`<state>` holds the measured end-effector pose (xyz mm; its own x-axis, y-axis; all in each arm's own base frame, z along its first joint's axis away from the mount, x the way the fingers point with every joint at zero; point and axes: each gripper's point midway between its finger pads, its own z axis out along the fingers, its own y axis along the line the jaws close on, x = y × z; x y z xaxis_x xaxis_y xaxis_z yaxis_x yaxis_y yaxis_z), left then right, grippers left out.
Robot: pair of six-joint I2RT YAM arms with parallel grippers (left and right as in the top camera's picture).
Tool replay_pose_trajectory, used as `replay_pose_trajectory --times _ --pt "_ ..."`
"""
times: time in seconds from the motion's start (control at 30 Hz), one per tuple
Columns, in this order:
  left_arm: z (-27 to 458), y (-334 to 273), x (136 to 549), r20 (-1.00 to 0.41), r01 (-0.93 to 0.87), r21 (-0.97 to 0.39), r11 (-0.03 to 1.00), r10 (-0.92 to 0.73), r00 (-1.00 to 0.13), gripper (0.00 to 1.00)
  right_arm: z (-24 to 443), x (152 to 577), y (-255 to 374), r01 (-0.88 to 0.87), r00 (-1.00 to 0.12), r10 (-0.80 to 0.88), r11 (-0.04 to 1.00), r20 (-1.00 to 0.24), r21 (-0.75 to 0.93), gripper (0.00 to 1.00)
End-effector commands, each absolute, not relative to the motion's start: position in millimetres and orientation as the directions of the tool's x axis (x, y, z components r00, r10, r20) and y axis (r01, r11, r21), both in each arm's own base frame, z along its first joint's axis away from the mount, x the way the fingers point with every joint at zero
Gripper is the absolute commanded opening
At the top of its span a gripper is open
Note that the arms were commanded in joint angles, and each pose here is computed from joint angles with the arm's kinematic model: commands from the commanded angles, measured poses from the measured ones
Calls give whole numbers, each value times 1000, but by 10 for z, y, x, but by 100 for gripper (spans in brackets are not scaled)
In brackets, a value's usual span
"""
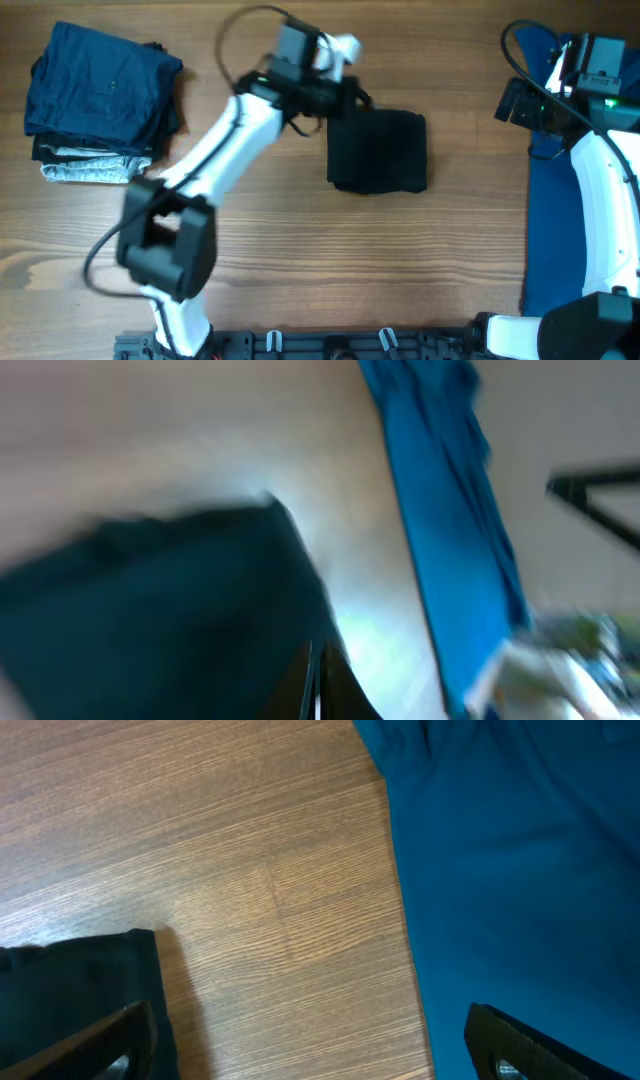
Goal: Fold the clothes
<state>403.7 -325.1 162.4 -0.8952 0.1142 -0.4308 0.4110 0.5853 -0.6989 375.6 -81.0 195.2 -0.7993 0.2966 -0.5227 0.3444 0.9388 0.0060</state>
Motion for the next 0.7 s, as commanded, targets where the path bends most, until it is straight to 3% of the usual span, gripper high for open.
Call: replay_pose_trajectory --times 0.0,0.1,0.23,0.43,0.5,0.67 --pt "1382 -3748 3481 -339 440 -824 357 311 -888 4 1912 3738 -831 352 -804 297 936 -515 -10 99" --pt "1266 -3972 3070 -325 441 -878 188 442 -836 4 1912 3738 -831 352 -804 297 936 -515 -10 100" --pt "1206 -3987 3063 -335 456 -869 193 450 -828 4 1912 3738 -831 353 -804 297 936 -515 -10 99" --pt "776 -4044 3158 -326 505 -771 388 441 -836 4 1912 3738 -831 353 -804 297 936 -515 -10 100" --pt "488 -4041 3205 -246 436 -727 530 392 -886 4 1912 3738 -832 353 -804 297 936 -515 -11 99" --pt "110 -4118 3046 -196 433 -693 576 428 -882 4 1912 3738 -832 353 -804 297 936 -515 -11 99"
